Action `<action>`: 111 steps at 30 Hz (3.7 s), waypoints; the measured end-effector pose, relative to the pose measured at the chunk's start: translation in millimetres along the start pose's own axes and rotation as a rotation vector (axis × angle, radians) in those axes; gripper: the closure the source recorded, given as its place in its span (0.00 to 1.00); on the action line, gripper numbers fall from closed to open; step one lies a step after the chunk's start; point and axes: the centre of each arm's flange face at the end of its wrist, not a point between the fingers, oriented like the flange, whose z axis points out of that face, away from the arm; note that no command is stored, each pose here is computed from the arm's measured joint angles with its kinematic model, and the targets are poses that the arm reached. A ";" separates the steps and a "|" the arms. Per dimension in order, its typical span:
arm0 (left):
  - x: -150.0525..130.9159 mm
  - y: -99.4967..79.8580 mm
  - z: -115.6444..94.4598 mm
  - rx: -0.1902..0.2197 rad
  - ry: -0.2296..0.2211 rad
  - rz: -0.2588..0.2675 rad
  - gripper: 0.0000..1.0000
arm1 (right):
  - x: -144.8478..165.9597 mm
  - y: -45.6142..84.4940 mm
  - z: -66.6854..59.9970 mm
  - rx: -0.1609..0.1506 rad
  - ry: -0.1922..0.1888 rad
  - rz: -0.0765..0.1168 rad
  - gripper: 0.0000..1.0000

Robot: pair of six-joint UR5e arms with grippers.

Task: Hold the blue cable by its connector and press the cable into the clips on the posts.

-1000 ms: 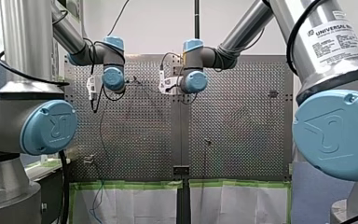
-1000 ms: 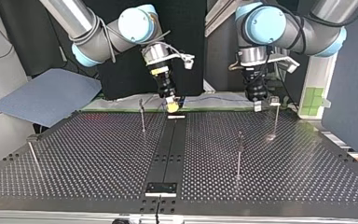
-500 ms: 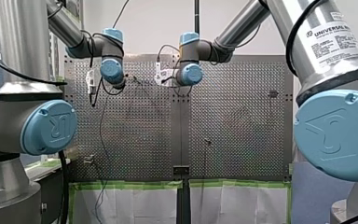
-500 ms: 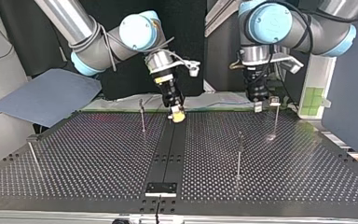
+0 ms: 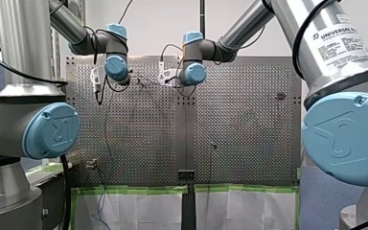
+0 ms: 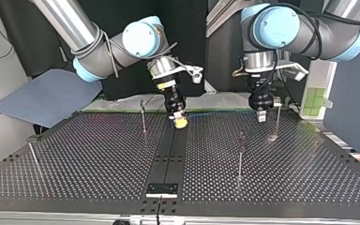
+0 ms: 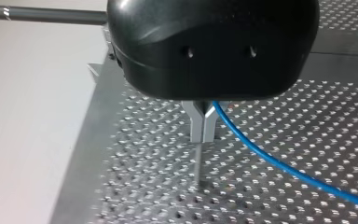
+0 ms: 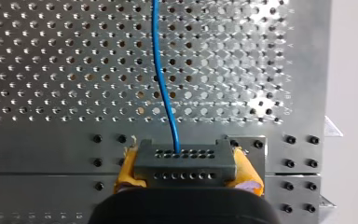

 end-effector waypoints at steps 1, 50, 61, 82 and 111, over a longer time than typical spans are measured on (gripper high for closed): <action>-3.8 0.2 0.1 0.000 -0.008 -0.003 1.00 | -1.3 0.6 1.7 -0.001 -0.004 0.001 1.00; 14.5 -17.1 48.1 0.016 0.016 -0.015 1.00 | 5.9 9.7 48.6 0.003 0.019 0.033 1.00; 15.3 -17.5 61.2 0.005 0.005 -0.039 1.00 | -5.5 8.7 55.6 0.006 0.000 0.029 1.00; 15.2 -19.3 104.4 0.000 -0.004 -0.082 1.00 | -20.6 18.9 75.2 -0.007 -0.005 0.029 1.00; 23.4 4.2 142.6 0.074 0.007 -0.192 1.00 | -17.1 44.2 87.2 -0.023 0.009 0.029 1.00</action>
